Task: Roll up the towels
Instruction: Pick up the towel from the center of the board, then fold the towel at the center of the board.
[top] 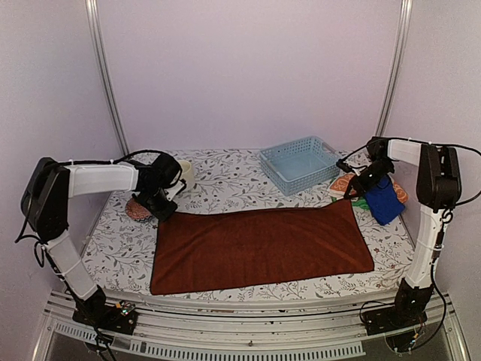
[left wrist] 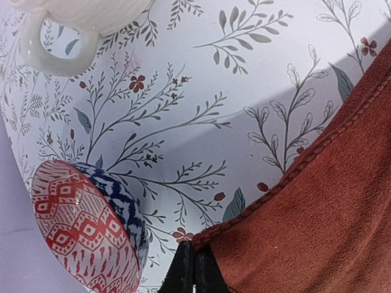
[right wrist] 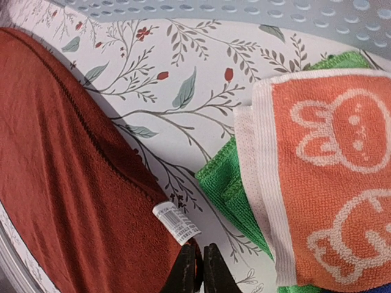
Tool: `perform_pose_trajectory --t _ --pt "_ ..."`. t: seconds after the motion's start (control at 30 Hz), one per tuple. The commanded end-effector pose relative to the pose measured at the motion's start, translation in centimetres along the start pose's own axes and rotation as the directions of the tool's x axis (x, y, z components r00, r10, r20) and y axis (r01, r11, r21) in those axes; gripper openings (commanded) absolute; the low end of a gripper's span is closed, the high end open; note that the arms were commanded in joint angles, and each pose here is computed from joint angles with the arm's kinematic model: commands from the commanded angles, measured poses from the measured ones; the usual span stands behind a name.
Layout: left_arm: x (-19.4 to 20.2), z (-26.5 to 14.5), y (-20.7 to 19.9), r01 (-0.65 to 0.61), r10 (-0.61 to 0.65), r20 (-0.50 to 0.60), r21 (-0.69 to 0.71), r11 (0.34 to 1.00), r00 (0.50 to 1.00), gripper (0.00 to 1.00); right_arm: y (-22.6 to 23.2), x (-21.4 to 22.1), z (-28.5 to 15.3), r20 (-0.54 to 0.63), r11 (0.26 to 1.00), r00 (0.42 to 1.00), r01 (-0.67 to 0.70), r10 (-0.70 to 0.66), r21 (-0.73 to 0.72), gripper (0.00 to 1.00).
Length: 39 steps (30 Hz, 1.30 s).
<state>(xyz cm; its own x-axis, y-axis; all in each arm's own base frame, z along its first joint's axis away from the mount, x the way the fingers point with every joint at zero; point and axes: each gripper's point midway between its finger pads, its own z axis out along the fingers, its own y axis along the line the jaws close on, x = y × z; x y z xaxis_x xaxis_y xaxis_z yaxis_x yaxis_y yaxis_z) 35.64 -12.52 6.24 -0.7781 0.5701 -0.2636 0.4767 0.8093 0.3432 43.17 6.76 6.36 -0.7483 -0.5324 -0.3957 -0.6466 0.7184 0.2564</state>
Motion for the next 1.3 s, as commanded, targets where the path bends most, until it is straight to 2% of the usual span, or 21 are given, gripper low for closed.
perform_pose_trajectory --t 0.0,0.23,0.67,0.93,1.27 --pt "-0.7 -0.2 1.1 0.055 -0.055 0.043 0.01 0.998 0.998 0.0 -0.3 -1.3 -0.8 0.062 1.0 0.998 0.023 -0.022 -0.02 0.03" --pt "-0.7 -0.1 2.6 0.133 -0.136 0.079 0.042 0.99 0.988 0.0 -2.3 -1.4 -2.7 0.126 0.999 0.992 -0.001 0.005 -0.035 0.03" --pt "-1.7 -1.3 3.3 0.138 -0.143 0.138 0.048 0.989 0.98 0.0 -2.9 -2.0 -4.0 0.195 0.996 0.978 0.083 -0.076 -0.028 0.03" --pt "-3.0 -1.9 5.4 0.151 -0.154 0.166 0.03 0.988 0.974 0.0 -4.4 -3.6 -4.4 0.222 0.994 0.969 0.109 -0.109 0.01 0.03" --pt "-2.5 -3.6 4.7 0.171 -0.184 0.179 0.089 0.981 0.966 0.0 -2.5 -2.3 -4.1 0.235 0.987 0.961 0.156 -0.144 -0.033 0.03"
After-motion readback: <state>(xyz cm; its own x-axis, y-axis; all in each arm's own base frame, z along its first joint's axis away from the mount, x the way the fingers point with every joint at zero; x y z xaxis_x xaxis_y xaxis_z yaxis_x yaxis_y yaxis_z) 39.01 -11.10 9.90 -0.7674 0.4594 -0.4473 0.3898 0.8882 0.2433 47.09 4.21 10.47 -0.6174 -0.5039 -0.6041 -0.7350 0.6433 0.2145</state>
